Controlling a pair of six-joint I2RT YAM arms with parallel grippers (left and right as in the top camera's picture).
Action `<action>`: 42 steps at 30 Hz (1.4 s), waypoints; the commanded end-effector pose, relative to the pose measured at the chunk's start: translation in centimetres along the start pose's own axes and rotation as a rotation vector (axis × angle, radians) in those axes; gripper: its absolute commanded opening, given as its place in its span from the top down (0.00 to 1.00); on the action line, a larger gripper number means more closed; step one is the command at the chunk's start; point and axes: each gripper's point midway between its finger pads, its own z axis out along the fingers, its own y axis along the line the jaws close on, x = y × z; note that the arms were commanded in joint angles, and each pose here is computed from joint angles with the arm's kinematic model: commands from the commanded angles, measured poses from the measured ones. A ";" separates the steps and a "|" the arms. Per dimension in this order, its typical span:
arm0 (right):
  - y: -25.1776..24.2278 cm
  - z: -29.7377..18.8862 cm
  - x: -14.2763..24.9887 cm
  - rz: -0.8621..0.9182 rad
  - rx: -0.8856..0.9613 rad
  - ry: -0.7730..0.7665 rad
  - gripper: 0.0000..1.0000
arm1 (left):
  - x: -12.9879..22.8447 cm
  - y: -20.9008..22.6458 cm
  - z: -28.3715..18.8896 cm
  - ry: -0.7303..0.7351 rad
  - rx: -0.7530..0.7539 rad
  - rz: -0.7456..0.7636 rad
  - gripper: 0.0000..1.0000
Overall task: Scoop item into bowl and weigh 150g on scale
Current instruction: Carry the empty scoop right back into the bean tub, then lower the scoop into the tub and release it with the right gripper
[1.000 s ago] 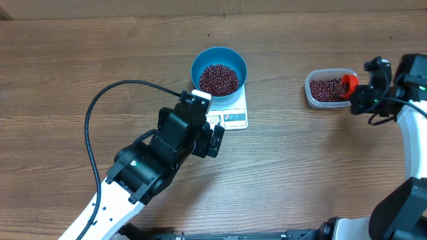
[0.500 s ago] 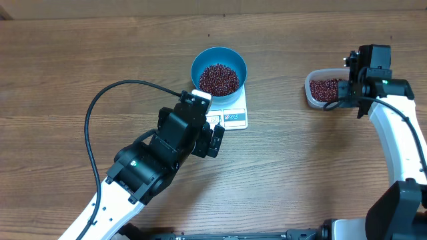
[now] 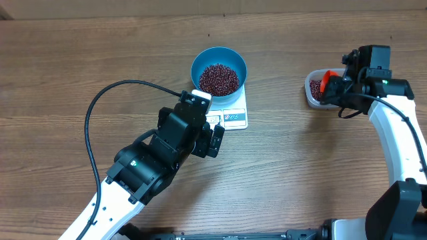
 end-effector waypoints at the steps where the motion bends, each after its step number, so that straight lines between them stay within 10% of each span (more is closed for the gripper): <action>1: 0.7 -0.8 -0.6 0.246 -0.035 -0.026 0.96 | -0.1 0.3 0.2 -0.002 -0.015 -0.018 0.00; 10: -1.7 -0.9 0.9 0.867 0.104 -0.022 0.96 | -0.1 0.3 0.2 -0.002 -0.015 -0.018 0.00; 22: -1.5 -0.6 -0.7 0.851 0.064 -0.082 0.96 | -0.1 0.3 0.2 -0.002 -0.015 -0.017 0.00; 24: -1.6 -0.1 -0.2 0.852 0.068 -0.072 0.68 | -0.1 0.3 0.2 -0.002 -0.015 -0.018 0.00; 36: -2.5 1.9 2.5 0.853 0.101 -0.019 0.36 | -0.1 0.3 0.2 -0.002 -0.015 -0.018 0.00; 42: -3.4 1.7 2.1 0.727 0.108 -0.031 0.00 | -0.1 0.3 0.2 -0.002 -0.015 -0.018 0.00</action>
